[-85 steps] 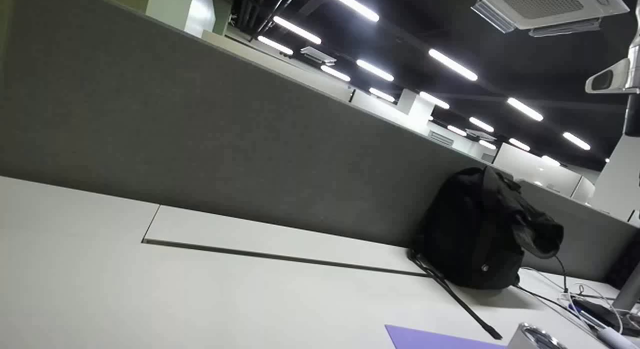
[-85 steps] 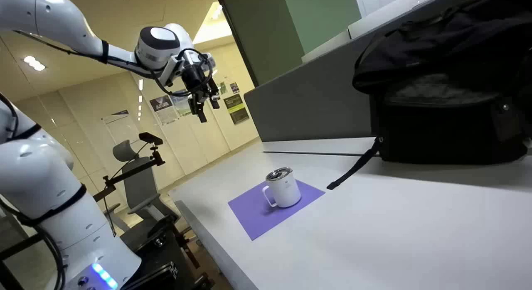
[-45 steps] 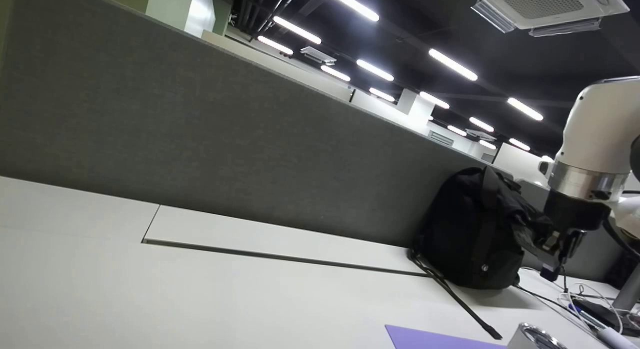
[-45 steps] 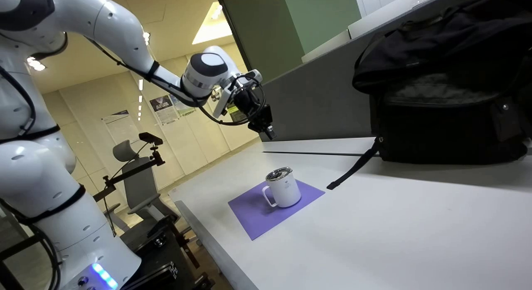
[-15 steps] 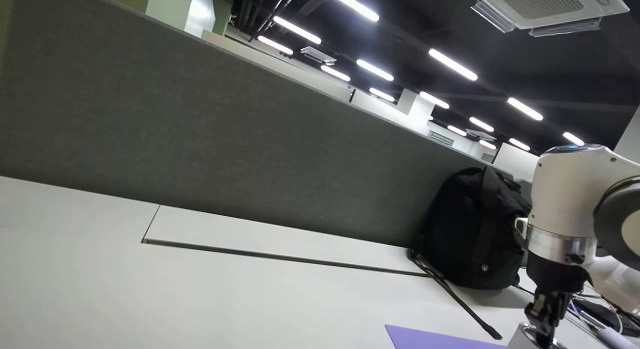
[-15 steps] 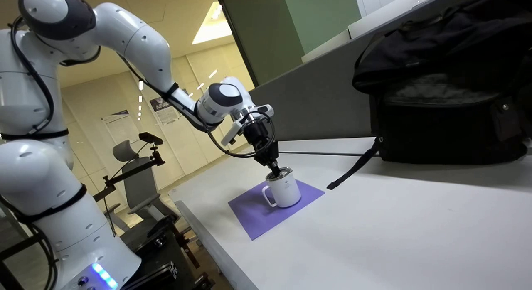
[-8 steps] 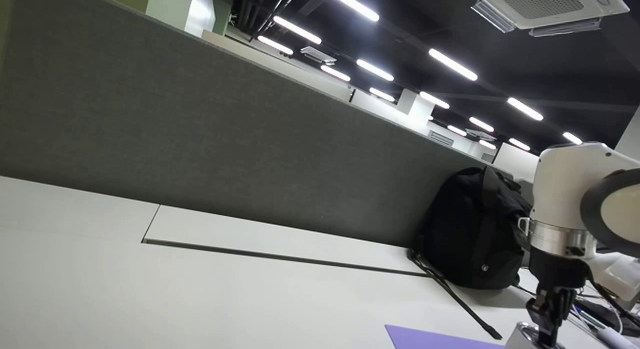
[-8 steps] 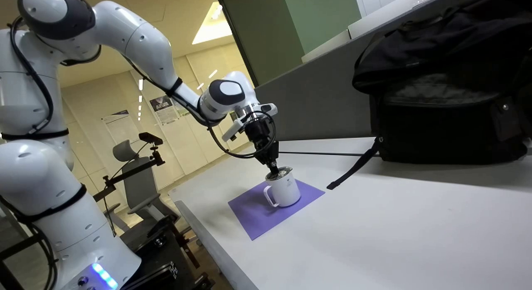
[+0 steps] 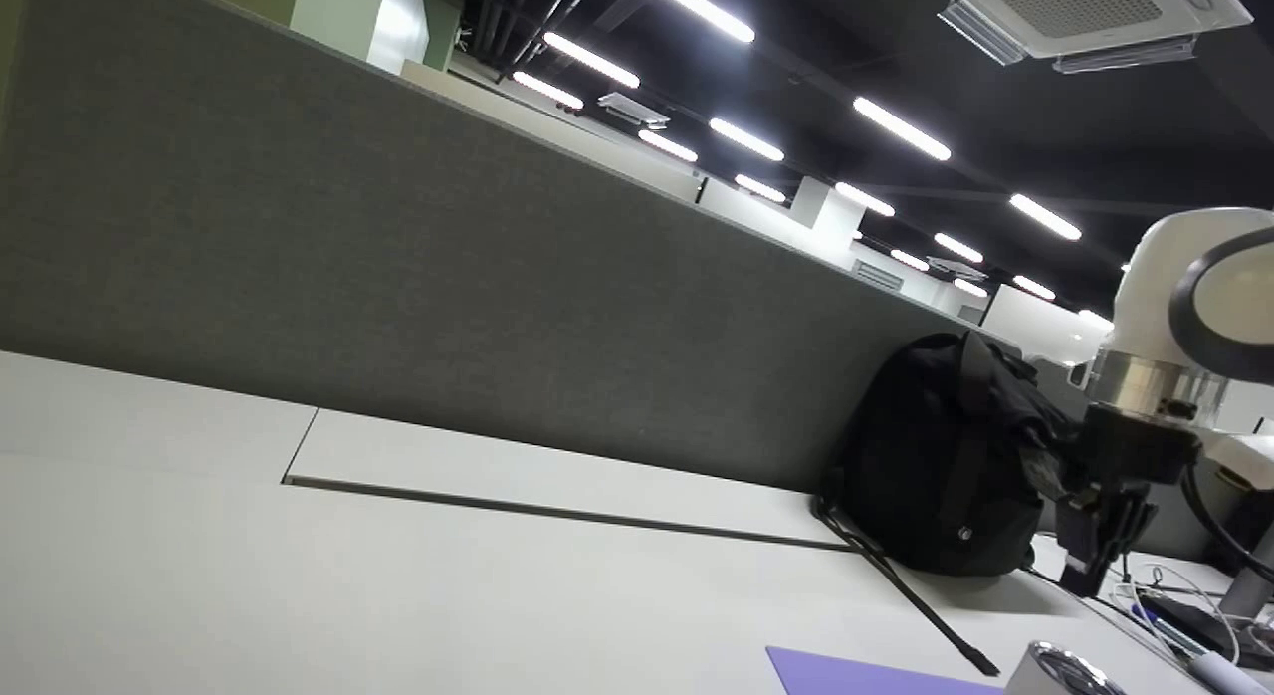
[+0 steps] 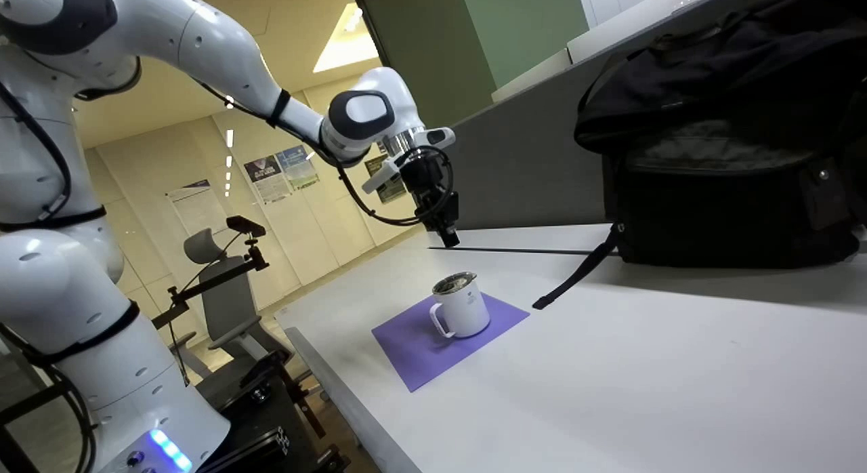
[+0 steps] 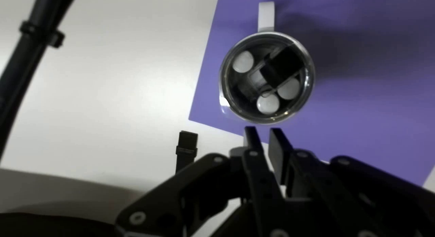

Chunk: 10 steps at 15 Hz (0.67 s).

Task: Close the lid of the cup

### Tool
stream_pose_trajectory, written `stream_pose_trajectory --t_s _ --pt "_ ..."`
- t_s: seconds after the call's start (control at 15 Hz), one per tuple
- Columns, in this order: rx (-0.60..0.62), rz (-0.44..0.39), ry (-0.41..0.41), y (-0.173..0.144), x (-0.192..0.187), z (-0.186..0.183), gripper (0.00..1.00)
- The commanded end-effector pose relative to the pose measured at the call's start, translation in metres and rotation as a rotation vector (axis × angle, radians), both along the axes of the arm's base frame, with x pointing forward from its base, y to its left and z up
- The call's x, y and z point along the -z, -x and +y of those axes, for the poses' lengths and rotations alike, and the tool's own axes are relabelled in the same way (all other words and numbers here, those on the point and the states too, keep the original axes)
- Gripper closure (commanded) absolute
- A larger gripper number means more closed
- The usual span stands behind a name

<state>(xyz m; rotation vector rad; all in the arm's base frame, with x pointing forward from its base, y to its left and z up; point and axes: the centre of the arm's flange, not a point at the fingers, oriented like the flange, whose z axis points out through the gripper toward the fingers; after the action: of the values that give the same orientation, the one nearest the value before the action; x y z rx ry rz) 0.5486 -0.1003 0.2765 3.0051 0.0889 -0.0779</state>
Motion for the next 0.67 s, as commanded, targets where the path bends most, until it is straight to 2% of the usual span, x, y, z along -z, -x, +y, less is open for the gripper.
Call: stream_pose_trajectory --t_s 0.0,0.27,0.47,0.6 --pt "-0.015 0.000 -0.106 -0.007 -0.027 -0.006 0.53" --pt "-0.024 -0.009 -0.170 -0.008 -0.038 -0.007 0.27" --pt "-0.028 -0.008 -0.184 -0.007 -0.042 -0.011 0.05" --pt "-0.021 -0.006 -0.185 -0.007 -0.043 -0.013 0.00"
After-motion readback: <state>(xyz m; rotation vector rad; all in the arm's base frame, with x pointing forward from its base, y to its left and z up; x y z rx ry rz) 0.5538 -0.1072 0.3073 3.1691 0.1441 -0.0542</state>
